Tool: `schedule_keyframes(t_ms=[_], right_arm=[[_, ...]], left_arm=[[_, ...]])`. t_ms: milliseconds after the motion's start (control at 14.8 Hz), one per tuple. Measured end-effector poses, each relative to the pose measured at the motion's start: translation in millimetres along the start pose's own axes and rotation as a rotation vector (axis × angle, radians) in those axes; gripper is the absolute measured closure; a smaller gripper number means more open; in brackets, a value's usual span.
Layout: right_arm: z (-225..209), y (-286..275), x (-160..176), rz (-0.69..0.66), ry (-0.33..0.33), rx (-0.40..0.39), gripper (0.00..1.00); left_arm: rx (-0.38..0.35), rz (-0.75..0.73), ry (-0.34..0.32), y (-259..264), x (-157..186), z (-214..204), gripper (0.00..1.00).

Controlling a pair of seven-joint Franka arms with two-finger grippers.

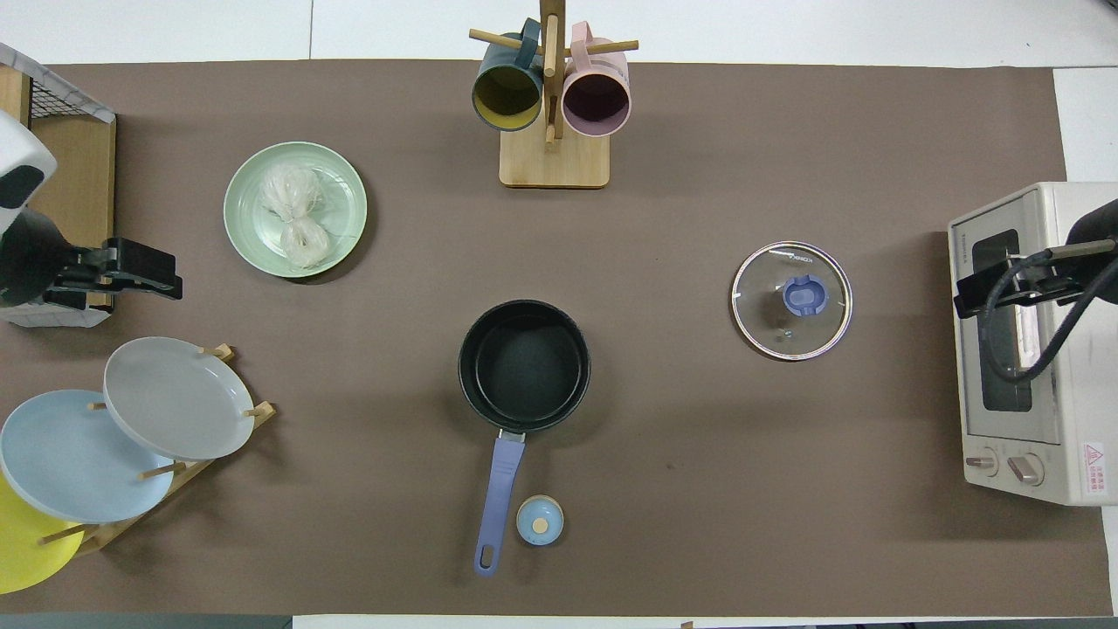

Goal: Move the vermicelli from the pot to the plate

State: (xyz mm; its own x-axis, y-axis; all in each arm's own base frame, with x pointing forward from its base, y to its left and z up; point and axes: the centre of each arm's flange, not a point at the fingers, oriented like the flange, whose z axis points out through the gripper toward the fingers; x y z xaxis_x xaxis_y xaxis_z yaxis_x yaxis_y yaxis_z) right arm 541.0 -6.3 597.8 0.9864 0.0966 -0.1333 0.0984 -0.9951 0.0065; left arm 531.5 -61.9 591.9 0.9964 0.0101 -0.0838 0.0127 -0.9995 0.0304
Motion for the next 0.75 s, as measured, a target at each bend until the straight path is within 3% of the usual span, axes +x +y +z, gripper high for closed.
schedule_keyframes(t_ms=[746], right_arm=[[-1,0,0,0.0,0.001,0.0,0.0]], left_arm=[[0.006,0.002,-0.003,0,-4,-16,0.0]])
